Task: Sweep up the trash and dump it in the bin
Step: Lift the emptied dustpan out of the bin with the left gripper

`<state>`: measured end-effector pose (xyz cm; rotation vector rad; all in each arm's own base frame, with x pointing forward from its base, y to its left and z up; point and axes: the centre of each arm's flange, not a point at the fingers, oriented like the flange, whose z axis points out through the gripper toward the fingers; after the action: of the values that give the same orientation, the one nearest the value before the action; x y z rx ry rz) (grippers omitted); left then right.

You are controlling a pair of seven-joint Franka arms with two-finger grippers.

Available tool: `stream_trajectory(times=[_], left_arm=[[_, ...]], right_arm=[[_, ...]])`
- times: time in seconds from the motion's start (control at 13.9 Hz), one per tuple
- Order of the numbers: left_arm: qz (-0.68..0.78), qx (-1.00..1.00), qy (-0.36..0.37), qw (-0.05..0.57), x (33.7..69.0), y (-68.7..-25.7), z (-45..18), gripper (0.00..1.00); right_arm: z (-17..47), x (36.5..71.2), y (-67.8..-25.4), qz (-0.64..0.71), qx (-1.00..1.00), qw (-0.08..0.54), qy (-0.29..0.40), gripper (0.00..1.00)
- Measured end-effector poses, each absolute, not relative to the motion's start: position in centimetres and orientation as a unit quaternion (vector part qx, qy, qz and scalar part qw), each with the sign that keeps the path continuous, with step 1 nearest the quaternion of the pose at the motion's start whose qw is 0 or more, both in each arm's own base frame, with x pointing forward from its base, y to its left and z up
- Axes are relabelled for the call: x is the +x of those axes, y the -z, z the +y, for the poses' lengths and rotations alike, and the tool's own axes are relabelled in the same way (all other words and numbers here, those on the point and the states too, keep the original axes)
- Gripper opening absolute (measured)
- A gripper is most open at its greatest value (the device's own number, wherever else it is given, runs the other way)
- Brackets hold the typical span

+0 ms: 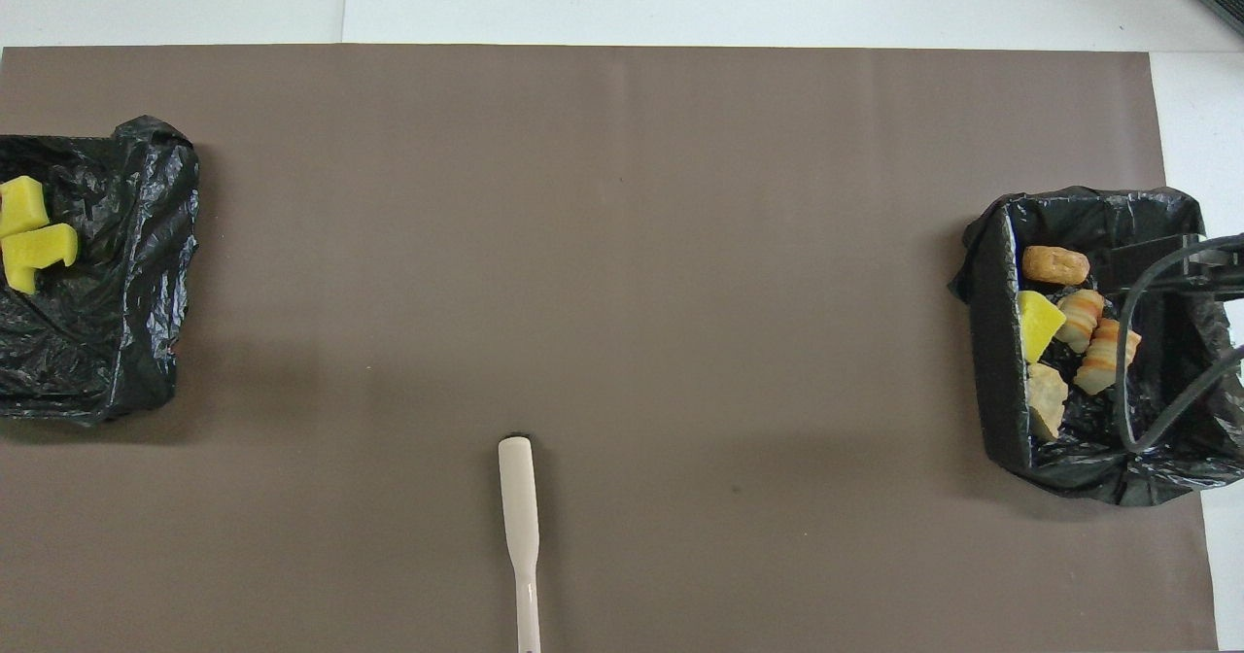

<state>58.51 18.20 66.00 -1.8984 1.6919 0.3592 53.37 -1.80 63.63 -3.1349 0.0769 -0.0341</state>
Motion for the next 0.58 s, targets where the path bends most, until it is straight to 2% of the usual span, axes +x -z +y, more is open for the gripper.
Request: stream_trajectory(times=[0.22, 0.58], left_arm=[[0.585, -0.77, -0.086, 0.237, 57.6, -66.1, 16.4, 0.32], [0.487, -0.864, -0.019, 0.128, 57.2, -64.4, 11.8, 0.32]], right_arm=[[-1.8, 53.4, -63.6, 0.024, -1.0, 0.003, 0.011, 1.0], [-1.8, 53.4, -63.6, 0.024, -1.0, 0.003, 0.011, 1.0]])
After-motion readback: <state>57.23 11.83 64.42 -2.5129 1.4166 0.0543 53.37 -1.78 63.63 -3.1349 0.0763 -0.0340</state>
